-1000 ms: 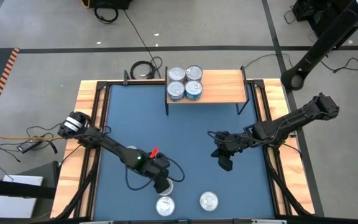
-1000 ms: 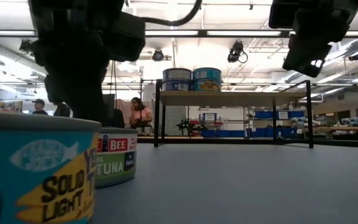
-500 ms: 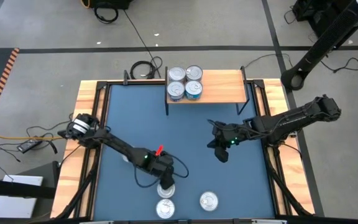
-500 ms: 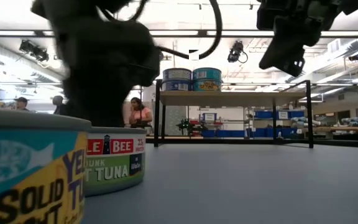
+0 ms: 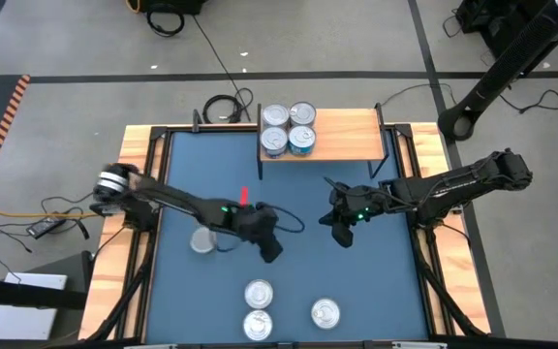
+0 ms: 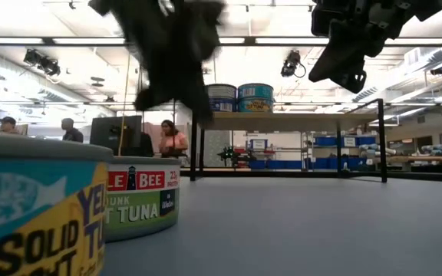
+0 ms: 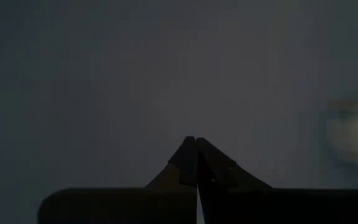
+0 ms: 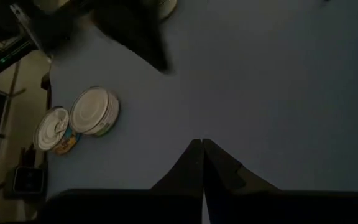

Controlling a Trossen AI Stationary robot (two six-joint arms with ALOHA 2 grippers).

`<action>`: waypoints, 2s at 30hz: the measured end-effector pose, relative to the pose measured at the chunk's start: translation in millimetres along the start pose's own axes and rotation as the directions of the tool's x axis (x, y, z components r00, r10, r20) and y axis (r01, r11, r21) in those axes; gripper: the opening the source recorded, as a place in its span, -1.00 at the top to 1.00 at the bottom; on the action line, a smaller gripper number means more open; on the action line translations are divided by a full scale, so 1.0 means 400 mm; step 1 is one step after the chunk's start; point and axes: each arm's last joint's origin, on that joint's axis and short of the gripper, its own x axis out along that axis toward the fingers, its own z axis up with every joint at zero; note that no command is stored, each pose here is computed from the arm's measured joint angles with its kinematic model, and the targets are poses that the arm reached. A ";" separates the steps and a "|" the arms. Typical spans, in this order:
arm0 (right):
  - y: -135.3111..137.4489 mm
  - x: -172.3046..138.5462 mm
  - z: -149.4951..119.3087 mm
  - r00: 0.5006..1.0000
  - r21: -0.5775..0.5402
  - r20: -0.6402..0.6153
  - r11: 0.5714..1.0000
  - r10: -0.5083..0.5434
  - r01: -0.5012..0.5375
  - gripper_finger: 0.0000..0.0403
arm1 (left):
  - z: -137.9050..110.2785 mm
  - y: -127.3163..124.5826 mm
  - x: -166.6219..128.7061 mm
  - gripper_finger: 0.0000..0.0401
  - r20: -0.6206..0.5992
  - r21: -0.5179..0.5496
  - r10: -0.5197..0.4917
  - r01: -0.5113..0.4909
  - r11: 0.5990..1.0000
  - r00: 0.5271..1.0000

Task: Stack canned seafood by type on shelf
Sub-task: Put the green tuna on the shelf

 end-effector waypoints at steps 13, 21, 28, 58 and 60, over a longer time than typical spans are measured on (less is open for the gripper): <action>0.001 0.000 0.000 1.000 -0.031 -0.006 0.999 0.011 -0.011 0.97 | -0.109 -0.120 -0.181 1.00 -0.221 0.072 -0.336 0.359 0.931 0.916; 0.003 0.000 0.000 1.000 -0.023 -0.010 0.999 0.029 -0.029 0.96 | -0.191 -0.142 -0.078 1.00 -0.200 0.034 -0.469 0.485 0.874 0.860; 0.004 -0.001 -0.002 0.999 -0.020 -0.015 0.999 0.029 -0.030 0.98 | -0.268 -0.112 -0.051 1.00 -0.165 -0.044 -0.476 0.476 0.878 0.864; -0.001 -0.001 -0.006 0.999 -0.023 -0.036 1.000 0.013 -0.013 0.97 | -0.249 -0.074 0.043 1.00 -0.152 0.009 -0.250 0.255 0.967 0.956; -0.001 -0.001 -0.006 0.999 -0.023 -0.036 1.000 0.013 -0.014 0.97 | -0.215 -0.051 0.053 1.00 -0.125 0.004 -0.229 0.231 0.973 0.965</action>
